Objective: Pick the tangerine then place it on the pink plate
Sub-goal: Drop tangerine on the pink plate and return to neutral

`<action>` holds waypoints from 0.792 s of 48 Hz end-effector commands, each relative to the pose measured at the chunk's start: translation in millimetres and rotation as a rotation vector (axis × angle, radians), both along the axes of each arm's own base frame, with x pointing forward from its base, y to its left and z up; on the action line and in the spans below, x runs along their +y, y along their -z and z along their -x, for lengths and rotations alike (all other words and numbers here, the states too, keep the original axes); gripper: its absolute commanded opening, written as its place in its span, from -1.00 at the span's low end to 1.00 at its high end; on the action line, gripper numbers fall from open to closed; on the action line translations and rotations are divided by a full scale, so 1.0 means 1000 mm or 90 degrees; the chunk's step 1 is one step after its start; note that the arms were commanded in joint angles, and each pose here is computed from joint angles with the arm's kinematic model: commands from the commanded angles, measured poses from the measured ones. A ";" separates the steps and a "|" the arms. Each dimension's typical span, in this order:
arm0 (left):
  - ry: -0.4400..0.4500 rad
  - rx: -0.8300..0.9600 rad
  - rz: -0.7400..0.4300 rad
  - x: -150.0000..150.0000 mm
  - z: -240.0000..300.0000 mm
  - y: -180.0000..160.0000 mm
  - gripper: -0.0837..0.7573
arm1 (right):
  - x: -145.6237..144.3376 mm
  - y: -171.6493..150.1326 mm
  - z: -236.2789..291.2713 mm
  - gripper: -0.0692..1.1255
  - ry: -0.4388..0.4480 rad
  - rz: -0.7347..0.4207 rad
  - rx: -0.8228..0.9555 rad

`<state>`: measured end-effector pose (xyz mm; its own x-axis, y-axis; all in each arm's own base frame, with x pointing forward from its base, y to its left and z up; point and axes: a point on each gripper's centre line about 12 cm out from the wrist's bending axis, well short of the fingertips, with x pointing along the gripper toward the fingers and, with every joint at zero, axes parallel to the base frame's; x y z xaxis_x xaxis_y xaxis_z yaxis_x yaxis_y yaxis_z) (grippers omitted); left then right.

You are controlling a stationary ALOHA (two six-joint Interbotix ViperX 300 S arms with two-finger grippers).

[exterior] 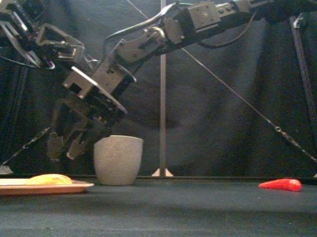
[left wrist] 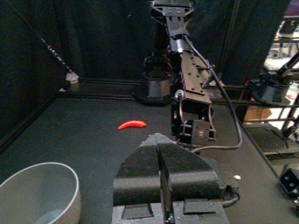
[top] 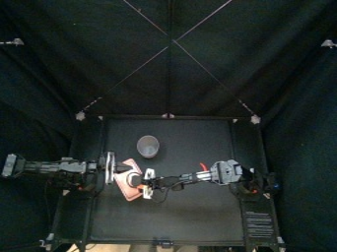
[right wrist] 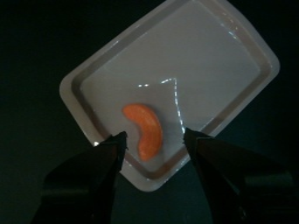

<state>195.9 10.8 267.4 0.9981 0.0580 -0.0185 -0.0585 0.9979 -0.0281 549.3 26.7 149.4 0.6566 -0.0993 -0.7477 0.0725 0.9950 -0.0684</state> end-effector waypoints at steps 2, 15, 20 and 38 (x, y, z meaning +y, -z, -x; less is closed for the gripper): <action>-0.008 -0.030 -0.005 0.002 -0.001 -0.014 -0.54 | 0.012 -0.047 0.022 0.62 -0.022 -0.002 -0.053; -0.014 -0.028 -0.004 0.004 -0.001 -0.012 -0.54 | 0.028 -0.068 0.063 0.62 -0.072 -0.034 -0.129; -0.014 -0.027 -0.004 0.004 0.000 -0.011 -0.53 | 0.026 -0.075 0.076 0.62 -0.077 -0.044 -0.153; -0.013 -0.020 -0.004 0.004 0.001 -0.007 -0.54 | 0.007 -0.087 0.095 0.62 -0.067 -0.039 -0.180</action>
<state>194.1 14.6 268.7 0.9969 0.0781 -0.0062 -0.0783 0.9965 -0.0281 456.4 42.3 211.3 0.8077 0.0287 -0.5889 -0.0370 0.9993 -0.0020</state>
